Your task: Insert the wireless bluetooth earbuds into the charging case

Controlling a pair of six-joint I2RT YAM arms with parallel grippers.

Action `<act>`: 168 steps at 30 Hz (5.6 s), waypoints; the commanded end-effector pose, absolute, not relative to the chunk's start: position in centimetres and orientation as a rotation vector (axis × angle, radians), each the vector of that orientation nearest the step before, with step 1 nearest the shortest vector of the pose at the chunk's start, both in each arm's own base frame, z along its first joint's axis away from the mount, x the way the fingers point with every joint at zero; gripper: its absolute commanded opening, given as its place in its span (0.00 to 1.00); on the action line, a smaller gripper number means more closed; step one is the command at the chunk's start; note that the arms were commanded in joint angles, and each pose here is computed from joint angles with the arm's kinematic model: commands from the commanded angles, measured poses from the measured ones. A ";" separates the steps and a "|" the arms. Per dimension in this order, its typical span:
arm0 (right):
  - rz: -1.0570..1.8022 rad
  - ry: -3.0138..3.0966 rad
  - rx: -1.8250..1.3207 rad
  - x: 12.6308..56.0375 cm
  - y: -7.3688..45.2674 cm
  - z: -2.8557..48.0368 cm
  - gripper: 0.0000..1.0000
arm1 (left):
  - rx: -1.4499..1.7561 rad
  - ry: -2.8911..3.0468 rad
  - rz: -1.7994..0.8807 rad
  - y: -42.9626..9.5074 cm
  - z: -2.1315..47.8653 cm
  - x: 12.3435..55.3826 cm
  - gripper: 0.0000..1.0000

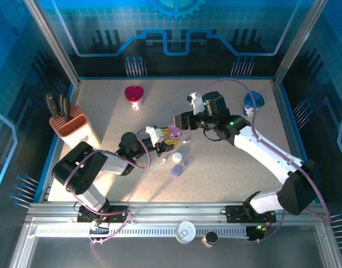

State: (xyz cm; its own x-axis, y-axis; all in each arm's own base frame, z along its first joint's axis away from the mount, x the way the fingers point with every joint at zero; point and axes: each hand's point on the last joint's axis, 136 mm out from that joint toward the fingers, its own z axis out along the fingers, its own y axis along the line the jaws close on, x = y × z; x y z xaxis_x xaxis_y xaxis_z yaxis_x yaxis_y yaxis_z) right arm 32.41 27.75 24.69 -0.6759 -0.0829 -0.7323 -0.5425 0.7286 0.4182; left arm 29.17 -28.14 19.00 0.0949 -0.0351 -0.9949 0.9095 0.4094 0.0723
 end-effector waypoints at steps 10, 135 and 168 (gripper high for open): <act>0.856 2.267 -0.405 29.6 26.0 25.0 0.64 | 0.802 1.244 -0.895 -27.8 22.1 30.2 0.36; 0.985 2.388 -0.132 35.6 23.3 16.1 0.82 | 0.651 2.779 0.061 -10.5 4.6 28.7 0.34; 1.331 2.499 -0.376 29.2 31.6 17.3 0.60 | 1.123 1.668 -0.618 -26.2 16.8 29.8 0.36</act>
